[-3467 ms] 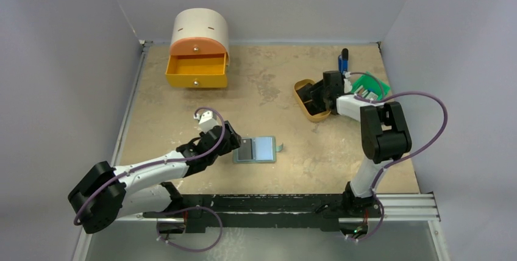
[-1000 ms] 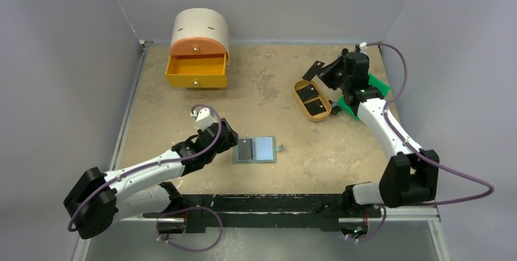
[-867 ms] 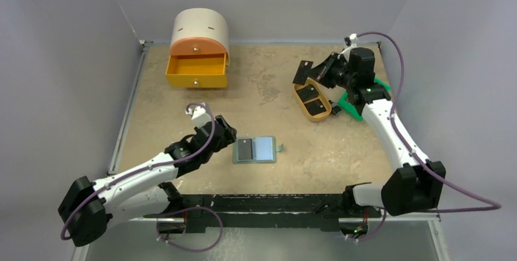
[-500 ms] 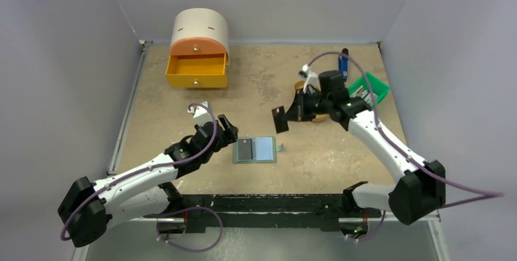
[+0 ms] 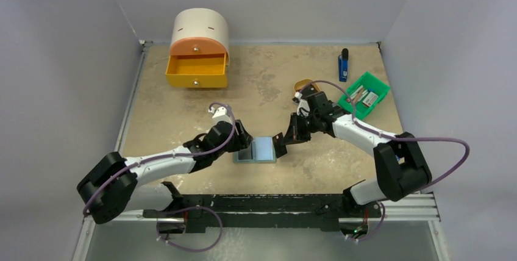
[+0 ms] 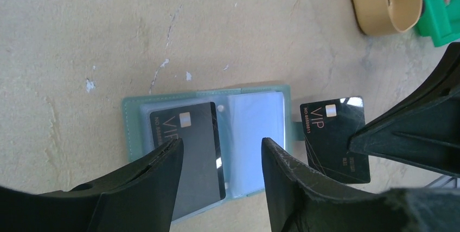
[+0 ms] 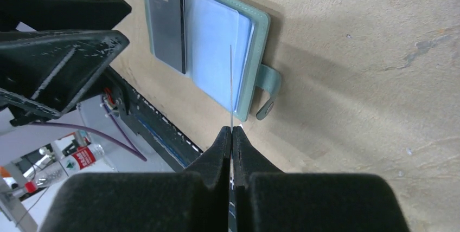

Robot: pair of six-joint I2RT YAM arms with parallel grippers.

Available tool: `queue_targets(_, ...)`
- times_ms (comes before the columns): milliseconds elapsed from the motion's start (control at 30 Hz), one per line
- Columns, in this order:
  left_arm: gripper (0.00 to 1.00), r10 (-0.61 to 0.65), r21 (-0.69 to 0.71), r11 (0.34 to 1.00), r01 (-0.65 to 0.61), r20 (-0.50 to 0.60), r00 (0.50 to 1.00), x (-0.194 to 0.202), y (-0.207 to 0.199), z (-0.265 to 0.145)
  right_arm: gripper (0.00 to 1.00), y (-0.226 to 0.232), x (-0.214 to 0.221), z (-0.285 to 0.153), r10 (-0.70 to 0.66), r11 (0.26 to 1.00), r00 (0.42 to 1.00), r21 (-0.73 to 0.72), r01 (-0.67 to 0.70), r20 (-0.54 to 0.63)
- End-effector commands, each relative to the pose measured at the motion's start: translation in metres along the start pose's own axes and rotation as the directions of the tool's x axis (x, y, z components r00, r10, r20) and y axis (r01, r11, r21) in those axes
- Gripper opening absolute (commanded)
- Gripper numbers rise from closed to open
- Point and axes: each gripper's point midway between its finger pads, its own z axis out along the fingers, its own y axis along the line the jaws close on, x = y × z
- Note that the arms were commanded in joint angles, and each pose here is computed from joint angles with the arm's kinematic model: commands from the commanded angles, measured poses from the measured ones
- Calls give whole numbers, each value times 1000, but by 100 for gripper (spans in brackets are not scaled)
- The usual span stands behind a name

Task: Put the credit cards into the card holder
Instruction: Turn over the card slot in the card holder.

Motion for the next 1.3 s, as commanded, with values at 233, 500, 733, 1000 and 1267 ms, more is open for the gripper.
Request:
queue_targets(233, 53, -25, 55, 998, 25, -4, 1000, 4, -12, 8, 0, 1, 6, 18, 41, 996, 998, -71, -45, -49)
queue_targets(500, 53, -25, 30, 999, 25, -13, 1000, 9, -4, 10, 0, -4, 5, 23, 54, 997, 997, -57, -58, -63)
queue_targets(733, 53, -24, 16, 1000, 24, -22, 999, 14, 1, 12, 0, -8, 12, 28, 69, 995, 994, -65, -74, -87)
queue_targets(1000, 52, -25, 6, 1000, 25, -49, 998, 23, 5, 18, 0, -5, 16, 36, 88, 990, 990, -102, -100, -112)
queue_targets(1267, 50, -24, 4, 1000, 24, -57, 998, 26, 5, 21, 0, 11, 11, 33, 89, 980, 991, -167, -105, -100)
